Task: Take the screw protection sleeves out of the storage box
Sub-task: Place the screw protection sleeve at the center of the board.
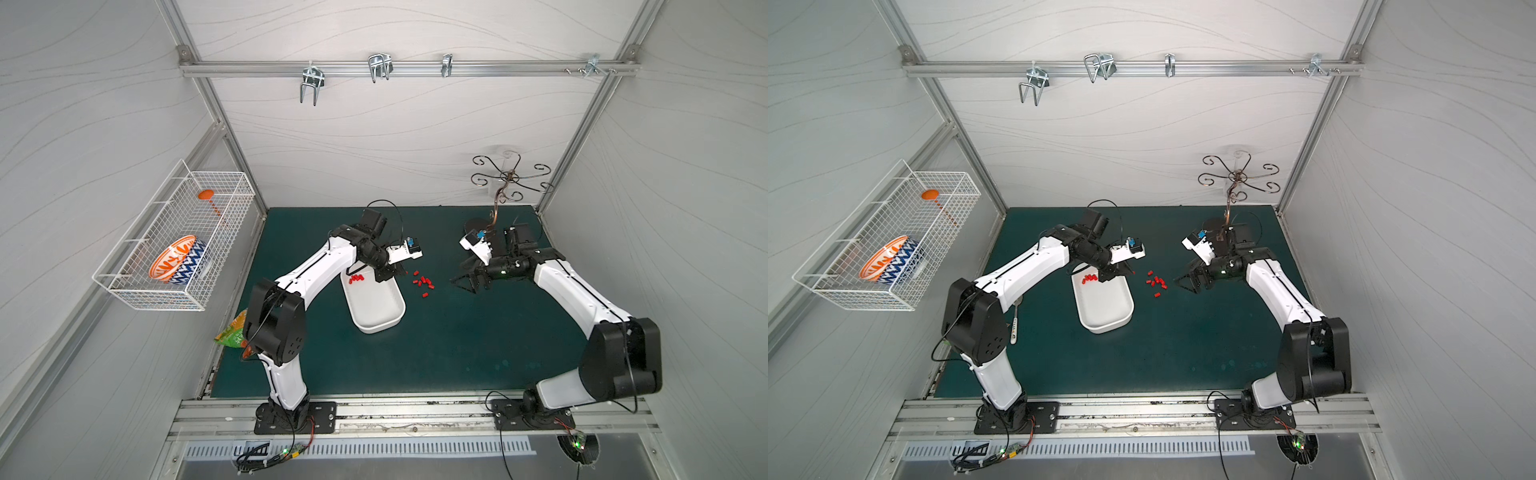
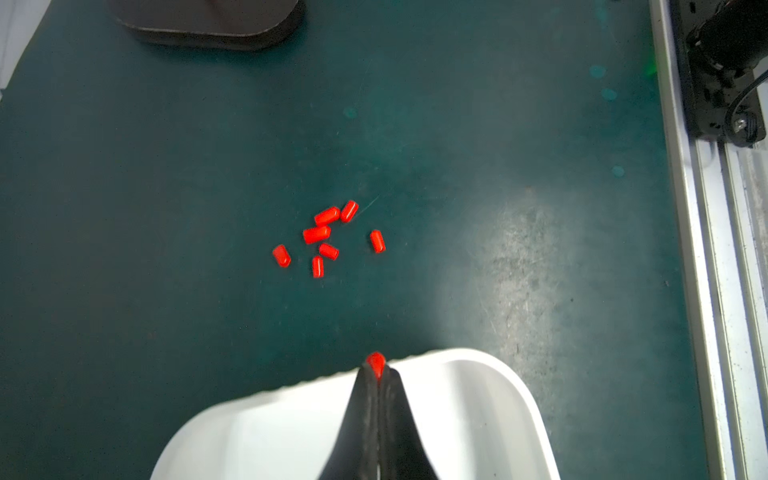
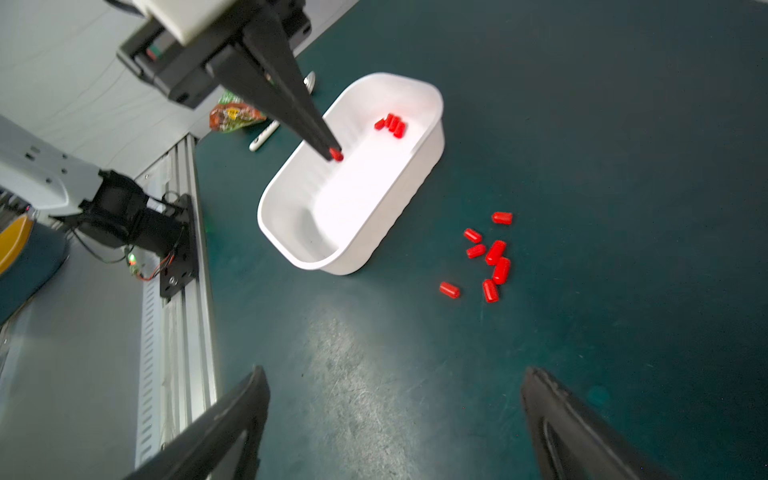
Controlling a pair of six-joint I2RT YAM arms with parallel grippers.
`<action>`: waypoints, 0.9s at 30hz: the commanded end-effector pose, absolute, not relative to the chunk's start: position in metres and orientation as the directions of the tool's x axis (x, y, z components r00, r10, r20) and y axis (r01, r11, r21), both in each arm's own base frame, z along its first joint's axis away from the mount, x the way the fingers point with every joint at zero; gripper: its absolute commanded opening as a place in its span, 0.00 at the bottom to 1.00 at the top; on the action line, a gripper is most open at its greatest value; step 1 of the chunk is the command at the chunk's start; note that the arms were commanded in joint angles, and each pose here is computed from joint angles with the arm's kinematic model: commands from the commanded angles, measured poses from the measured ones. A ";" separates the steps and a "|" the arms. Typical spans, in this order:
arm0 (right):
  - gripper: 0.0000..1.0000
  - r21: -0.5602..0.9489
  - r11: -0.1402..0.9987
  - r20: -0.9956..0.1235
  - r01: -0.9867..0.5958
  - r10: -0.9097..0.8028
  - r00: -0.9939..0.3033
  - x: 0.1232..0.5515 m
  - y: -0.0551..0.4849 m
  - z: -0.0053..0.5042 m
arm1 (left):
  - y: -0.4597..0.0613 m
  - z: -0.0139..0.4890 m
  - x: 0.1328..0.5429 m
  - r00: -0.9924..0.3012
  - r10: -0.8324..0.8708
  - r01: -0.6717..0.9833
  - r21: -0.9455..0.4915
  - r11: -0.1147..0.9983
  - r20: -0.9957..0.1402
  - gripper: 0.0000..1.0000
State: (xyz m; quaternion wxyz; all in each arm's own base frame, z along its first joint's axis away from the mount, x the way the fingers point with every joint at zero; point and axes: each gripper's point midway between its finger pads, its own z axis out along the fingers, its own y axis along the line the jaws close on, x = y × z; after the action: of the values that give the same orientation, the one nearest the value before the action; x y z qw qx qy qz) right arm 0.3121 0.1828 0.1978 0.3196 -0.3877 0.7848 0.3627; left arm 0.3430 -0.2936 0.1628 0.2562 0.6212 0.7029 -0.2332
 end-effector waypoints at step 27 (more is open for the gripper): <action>0.98 0.362 0.487 -0.819 -0.795 -0.240 -0.521 0.320 0.153 0.222 | -0.333 0.080 0.387 -0.092 0.880 0.992 0.029 0.119 -0.465 0.28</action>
State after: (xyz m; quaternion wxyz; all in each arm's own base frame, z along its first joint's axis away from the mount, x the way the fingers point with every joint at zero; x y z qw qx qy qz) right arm 0.3225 0.1508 0.2208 0.3635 -0.3303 0.7865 0.3743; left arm 0.3797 -0.3283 0.0577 0.1614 0.6484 0.7273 -0.1565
